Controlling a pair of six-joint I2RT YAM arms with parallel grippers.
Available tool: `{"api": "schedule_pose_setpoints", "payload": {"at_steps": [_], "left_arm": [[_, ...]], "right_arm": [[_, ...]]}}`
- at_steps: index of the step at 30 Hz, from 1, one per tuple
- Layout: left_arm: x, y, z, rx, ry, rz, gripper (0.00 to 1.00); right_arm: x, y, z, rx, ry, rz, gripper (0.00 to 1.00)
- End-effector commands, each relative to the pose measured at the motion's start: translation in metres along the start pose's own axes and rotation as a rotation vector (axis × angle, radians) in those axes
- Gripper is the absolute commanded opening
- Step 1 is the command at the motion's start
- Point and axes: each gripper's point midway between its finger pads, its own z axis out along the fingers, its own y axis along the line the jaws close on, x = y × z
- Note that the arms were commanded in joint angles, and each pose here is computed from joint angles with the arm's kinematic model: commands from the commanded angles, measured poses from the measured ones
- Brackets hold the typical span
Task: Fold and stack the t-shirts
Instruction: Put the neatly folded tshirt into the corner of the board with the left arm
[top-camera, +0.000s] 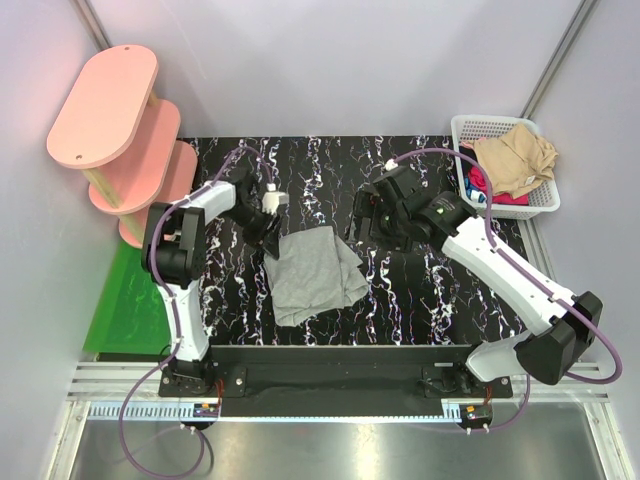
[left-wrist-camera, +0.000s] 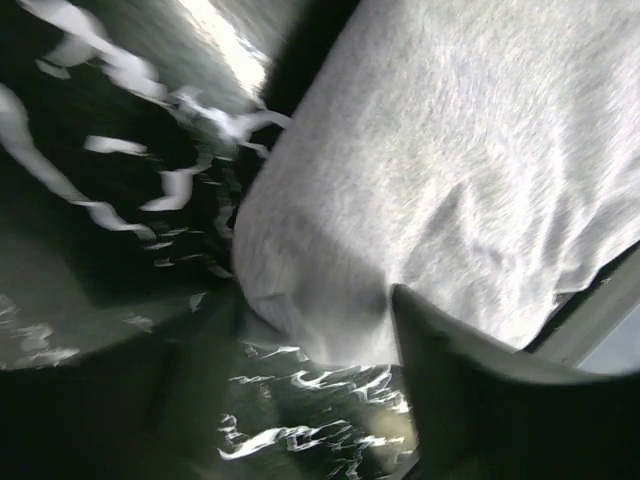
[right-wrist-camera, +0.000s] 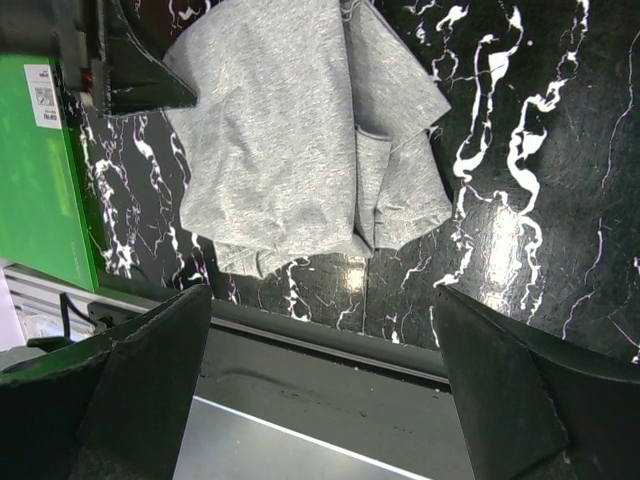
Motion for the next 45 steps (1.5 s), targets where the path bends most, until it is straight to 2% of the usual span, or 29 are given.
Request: {"api": "schedule_pose_setpoints", "payload": {"at_steps": [1, 2, 3, 11, 16, 18, 19, 22, 28, 38, 45], "left_arm": [[0.019, -0.014, 0.006, 0.017, 0.039, 0.021, 0.16], [0.019, -0.015, -0.001, -0.001, 0.030, 0.033, 0.03], [0.021, -0.015, -0.004, -0.012, 0.025, 0.037, 0.00], [0.039, -0.009, -0.035, -0.138, 0.011, 0.036, 0.00], [0.053, 0.006, -0.099, -0.296, -0.076, -0.009, 0.00], [0.068, 0.005, -0.118, -0.334, -0.094, -0.015, 0.00], [0.081, 0.022, -0.133, -0.380, -0.103, -0.056, 0.00], [0.118, 0.037, -0.155, -0.448, -0.103, -0.122, 0.00], [0.180, 0.053, -0.182, -0.514, -0.101, -0.214, 0.00], [0.249, 0.065, -0.231, -0.571, -0.145, -0.361, 0.00], [0.298, 0.064, -0.246, -0.588, -0.172, -0.456, 0.00]], "right_arm": [[-0.016, 0.001, -0.011, -0.030, -0.068, 0.028, 1.00], [-0.017, 0.000, -0.011, -0.029, -0.070, 0.034, 1.00], [-0.019, -0.001, -0.012, -0.029, -0.075, 0.040, 1.00], [-0.017, -0.003, -0.013, -0.039, -0.078, 0.041, 1.00], [-0.017, -0.008, -0.019, -0.045, -0.091, 0.035, 1.00], [-0.019, -0.011, -0.020, -0.044, -0.097, 0.036, 1.00], [-0.018, -0.011, -0.022, -0.050, -0.098, 0.033, 0.99], [-0.019, -0.013, -0.024, -0.056, -0.100, 0.030, 1.00], [-0.019, -0.016, -0.031, -0.072, -0.108, 0.023, 1.00], [-0.013, -0.026, -0.037, -0.086, -0.103, 0.031, 1.00], [-0.014, -0.024, -0.040, -0.100, -0.105, 0.023, 1.00]]}}
